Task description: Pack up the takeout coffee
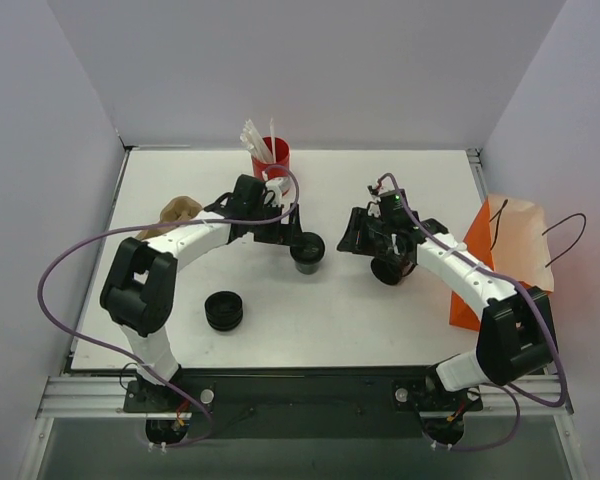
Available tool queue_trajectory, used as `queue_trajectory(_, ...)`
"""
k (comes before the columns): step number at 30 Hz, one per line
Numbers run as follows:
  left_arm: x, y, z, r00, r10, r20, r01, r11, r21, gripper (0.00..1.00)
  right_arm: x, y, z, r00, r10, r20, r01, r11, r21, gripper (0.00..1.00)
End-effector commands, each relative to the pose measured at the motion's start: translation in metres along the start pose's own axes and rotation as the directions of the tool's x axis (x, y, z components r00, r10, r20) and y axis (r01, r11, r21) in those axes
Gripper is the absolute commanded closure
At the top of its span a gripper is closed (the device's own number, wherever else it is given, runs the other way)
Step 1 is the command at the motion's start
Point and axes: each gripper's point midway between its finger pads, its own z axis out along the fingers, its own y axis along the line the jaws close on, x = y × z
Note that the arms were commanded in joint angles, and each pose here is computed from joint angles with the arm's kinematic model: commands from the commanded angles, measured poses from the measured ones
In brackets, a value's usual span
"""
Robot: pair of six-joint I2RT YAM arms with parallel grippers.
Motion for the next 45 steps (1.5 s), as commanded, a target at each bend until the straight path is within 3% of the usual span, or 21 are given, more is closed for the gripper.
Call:
queue_trajectory(1,-0.027,-0.009,-0.043,0.997,0.033,0.068,-0.030,0.998,-0.059,0.03,-0.026,0.029,-0.017,0.996,-0.061,0.070,0.062,0.998,-0.007,0.52)
queue_trajectory(11,-0.055,-0.005,-0.115,0.976,0.025,0.217,-0.010,0.997,-0.071,0.03,-0.035,0.053,0.009,0.995,-0.101,0.025,0.098,0.991,0.095,0.51)
queue_trajectory(20,-0.016,0.026,-0.155,0.975,0.065,0.215,-0.017,0.976,-0.217,0.03,-0.013,0.042,0.037,0.997,-0.044,-0.067,0.056,0.981,0.185,0.60)
queue_trajectory(26,-0.001,0.057,-0.177,0.950,0.059,0.308,0.042,0.950,-0.311,0.03,-0.004,0.040,0.048,0.993,-0.034,-0.112,0.057,0.977,0.204,0.71)
queue_trajectory(31,0.011,0.068,-0.183,0.941,0.078,0.331,0.048,0.933,-0.357,0.03,-0.008,0.036,0.042,0.991,-0.063,-0.119,0.090,0.968,0.236,0.95)
queue_trajectory(33,0.014,0.071,-0.185,0.942,0.077,0.325,0.055,0.925,-0.377,0.03,-0.016,0.038,0.037,0.991,-0.079,-0.104,0.102,0.965,0.242,1.00)
queue_trajectory(37,0.015,0.060,-0.189,0.937,0.099,0.336,0.028,0.935,-0.353,0.03,-0.040,0.026,0.022,0.988,-0.138,-0.064,0.152,0.935,0.320,1.00)
queue_trajectory(45,0.025,0.046,-0.189,0.941,0.185,0.285,-0.053,0.909,-0.413,0.03,-0.135,-0.051,-0.005,0.994,-0.068,0.084,0.023,0.893,0.449,1.00)
